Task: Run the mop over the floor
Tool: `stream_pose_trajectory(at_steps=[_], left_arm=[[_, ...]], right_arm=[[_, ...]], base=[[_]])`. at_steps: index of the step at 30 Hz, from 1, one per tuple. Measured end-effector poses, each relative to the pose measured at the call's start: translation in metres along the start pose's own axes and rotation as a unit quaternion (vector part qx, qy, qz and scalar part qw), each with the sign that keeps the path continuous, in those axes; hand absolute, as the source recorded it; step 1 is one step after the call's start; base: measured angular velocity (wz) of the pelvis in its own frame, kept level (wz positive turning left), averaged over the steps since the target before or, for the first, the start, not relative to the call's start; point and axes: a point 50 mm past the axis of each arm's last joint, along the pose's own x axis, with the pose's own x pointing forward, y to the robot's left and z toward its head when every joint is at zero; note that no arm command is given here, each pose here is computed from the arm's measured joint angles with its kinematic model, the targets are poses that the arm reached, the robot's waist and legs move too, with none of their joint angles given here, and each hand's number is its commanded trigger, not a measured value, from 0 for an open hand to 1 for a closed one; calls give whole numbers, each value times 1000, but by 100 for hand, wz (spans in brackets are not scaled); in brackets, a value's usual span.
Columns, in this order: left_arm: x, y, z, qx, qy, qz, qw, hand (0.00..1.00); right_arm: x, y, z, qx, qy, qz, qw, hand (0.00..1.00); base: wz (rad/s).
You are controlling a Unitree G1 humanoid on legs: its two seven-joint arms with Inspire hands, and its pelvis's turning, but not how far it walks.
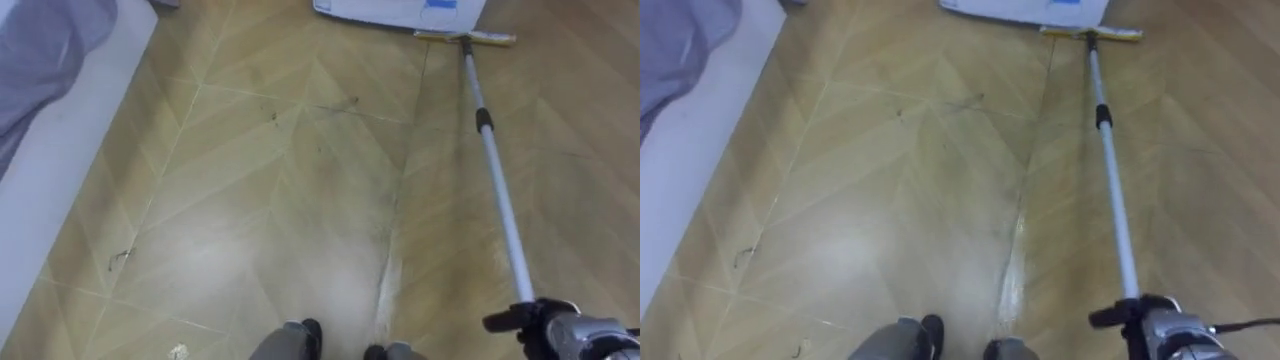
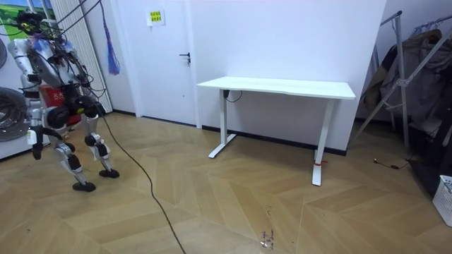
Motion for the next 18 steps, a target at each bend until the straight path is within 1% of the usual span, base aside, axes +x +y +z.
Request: stream_pose_trajectory(at_steps=[5,7,8,10,11,13,16,18], left_arm=[[2,4,6,4,-7,-5,1000,0],[3,5,0,-1,7,-8,1000,0],[3,5,-1,-3,9,-8,1000,0],[2,4,-12,-8,28,-8,1000,0],[2,4,-16,-10,35,-7,999,0],[1,7,-28,-17,55,4,998,0],[-1,9,-41,4,73,13,997,0],[-3,8,-51,15,86,12,996,0]], right_arm=[[3,0,-52,-15,57,15,998,100],[2,-2,-79,-45,94,9,995,100],[2,-3,-87,-51,105,3,993,100],[-3,-4,-120,-75,149,-8,986,100],[-4,-3,-128,-82,158,-6,984,100],[-8,6,-152,-97,185,8,978,100],[-15,19,-178,-117,214,30,969,100],[-19,26,-188,-129,225,43,965,100]], base=[[-2],[-10],[-4],[-3],[-22],[-20],[-17],[-14]])
